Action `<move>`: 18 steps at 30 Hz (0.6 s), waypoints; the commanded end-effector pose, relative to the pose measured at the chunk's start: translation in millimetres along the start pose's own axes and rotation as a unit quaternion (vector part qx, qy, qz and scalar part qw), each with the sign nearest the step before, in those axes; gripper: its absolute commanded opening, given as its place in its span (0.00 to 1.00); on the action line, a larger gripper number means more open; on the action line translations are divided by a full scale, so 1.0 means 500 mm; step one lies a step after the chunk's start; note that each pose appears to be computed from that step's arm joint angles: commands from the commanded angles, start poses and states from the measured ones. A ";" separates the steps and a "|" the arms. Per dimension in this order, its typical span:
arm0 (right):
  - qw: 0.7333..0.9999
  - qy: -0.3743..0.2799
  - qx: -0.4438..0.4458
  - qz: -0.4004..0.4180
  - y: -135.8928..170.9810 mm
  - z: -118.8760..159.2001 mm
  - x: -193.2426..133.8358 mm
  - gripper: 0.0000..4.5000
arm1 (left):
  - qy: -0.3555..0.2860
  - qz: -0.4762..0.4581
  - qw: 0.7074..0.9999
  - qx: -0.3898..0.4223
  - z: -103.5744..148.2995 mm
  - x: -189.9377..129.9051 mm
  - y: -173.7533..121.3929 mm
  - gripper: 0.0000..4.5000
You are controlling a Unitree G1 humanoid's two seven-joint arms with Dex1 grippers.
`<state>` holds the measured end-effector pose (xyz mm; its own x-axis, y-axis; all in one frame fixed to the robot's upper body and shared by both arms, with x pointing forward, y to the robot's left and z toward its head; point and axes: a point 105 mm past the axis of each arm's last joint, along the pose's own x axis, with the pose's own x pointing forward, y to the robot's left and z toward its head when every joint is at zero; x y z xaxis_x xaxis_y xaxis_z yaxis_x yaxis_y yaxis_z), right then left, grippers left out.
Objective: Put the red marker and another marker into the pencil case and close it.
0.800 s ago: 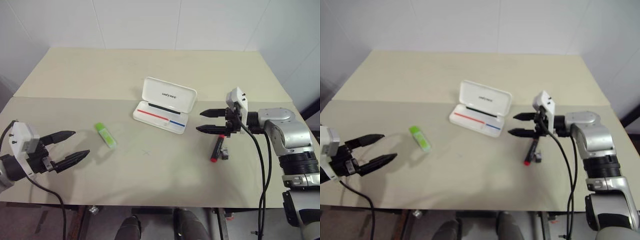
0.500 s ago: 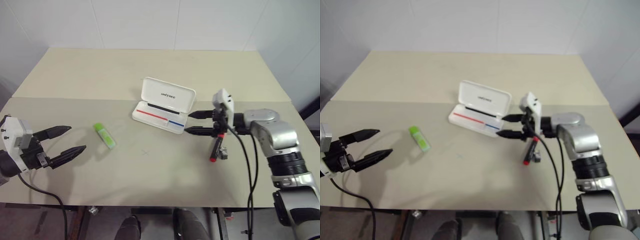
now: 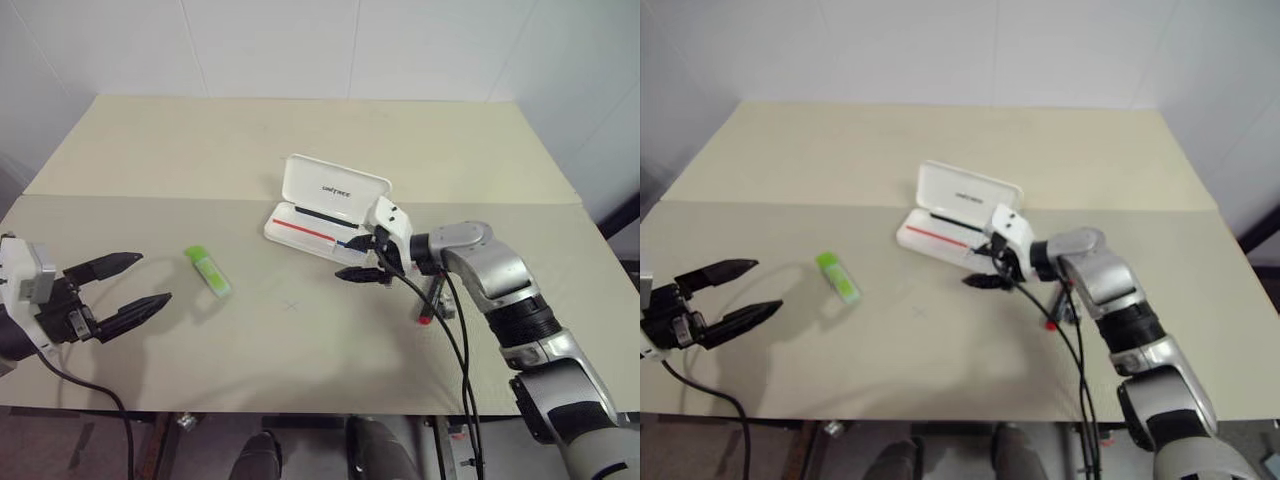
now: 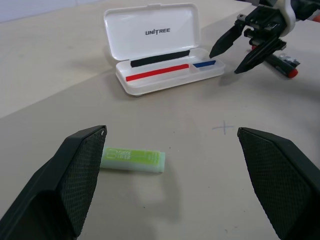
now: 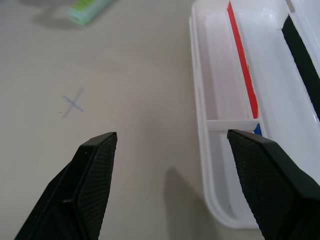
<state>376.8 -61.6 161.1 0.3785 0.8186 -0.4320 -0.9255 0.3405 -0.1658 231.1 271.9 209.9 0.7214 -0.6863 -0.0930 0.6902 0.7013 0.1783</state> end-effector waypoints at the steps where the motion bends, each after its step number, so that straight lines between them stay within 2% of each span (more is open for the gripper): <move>1: 1.000 -0.003 -0.023 -0.012 -0.019 0.016 0.012 1.00 | -0.021 0.001 0.999 0.025 0.025 0.000 -0.005 0.99; 9: 0.999 0.029 -0.037 -0.003 -0.024 -0.001 0.025 1.00 | -0.017 0.020 0.999 0.028 0.022 -0.015 -0.013 0.99; 18: 0.999 0.021 -0.043 0.002 -0.026 -0.002 -0.012 1.00 | -0.017 0.020 0.999 0.027 0.019 -0.006 -0.016 0.99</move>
<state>388.7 -68.0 155.5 0.3724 0.7869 -0.4920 -0.9277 0.3004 -0.2216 224.3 269.0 210.5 0.7486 -0.6586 -0.0762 0.6583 0.7249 0.2028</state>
